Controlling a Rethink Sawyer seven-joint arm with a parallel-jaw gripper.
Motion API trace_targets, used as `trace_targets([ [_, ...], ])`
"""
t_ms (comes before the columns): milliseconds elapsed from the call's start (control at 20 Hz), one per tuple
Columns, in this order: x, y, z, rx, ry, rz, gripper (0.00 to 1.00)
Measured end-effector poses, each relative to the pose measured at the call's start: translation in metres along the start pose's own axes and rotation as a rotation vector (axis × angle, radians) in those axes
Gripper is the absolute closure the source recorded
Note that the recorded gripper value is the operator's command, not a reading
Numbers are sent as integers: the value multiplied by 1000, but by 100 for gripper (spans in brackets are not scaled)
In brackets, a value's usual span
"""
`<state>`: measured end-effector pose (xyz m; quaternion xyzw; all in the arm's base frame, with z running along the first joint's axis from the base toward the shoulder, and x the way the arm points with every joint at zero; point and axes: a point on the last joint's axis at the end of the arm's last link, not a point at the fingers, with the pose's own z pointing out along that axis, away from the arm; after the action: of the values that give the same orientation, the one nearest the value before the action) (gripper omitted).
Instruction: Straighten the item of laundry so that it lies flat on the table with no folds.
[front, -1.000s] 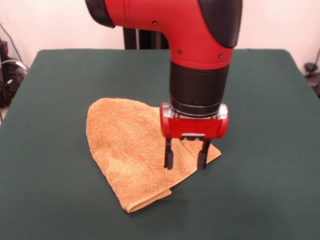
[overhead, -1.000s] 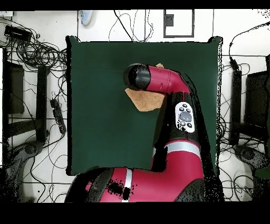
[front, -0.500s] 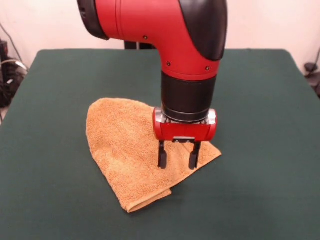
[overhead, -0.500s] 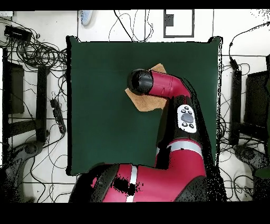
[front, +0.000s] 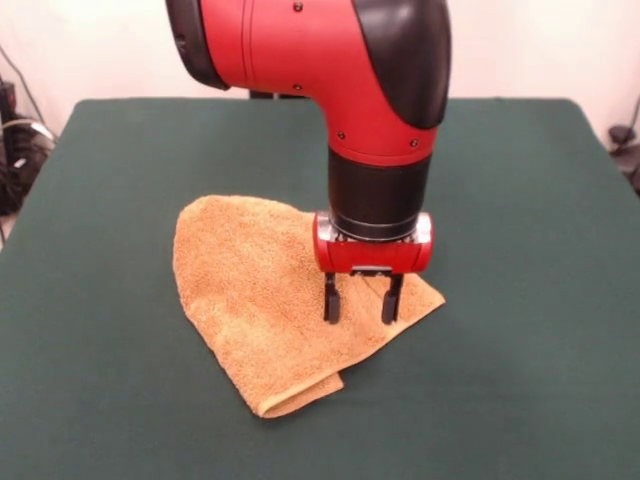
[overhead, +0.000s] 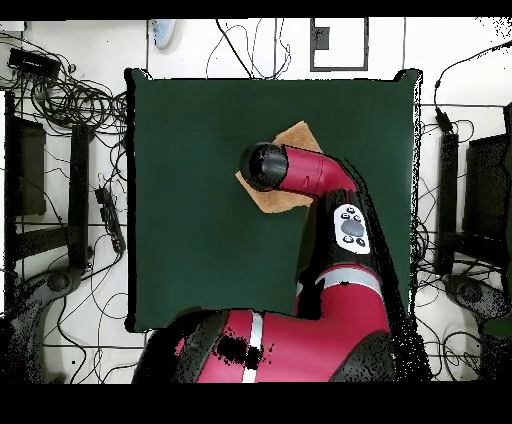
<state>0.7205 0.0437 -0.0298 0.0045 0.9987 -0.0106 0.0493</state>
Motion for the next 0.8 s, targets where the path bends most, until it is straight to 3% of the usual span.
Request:
trace_targets([
  [800,5,5,15,-35,-25,22,0],
])
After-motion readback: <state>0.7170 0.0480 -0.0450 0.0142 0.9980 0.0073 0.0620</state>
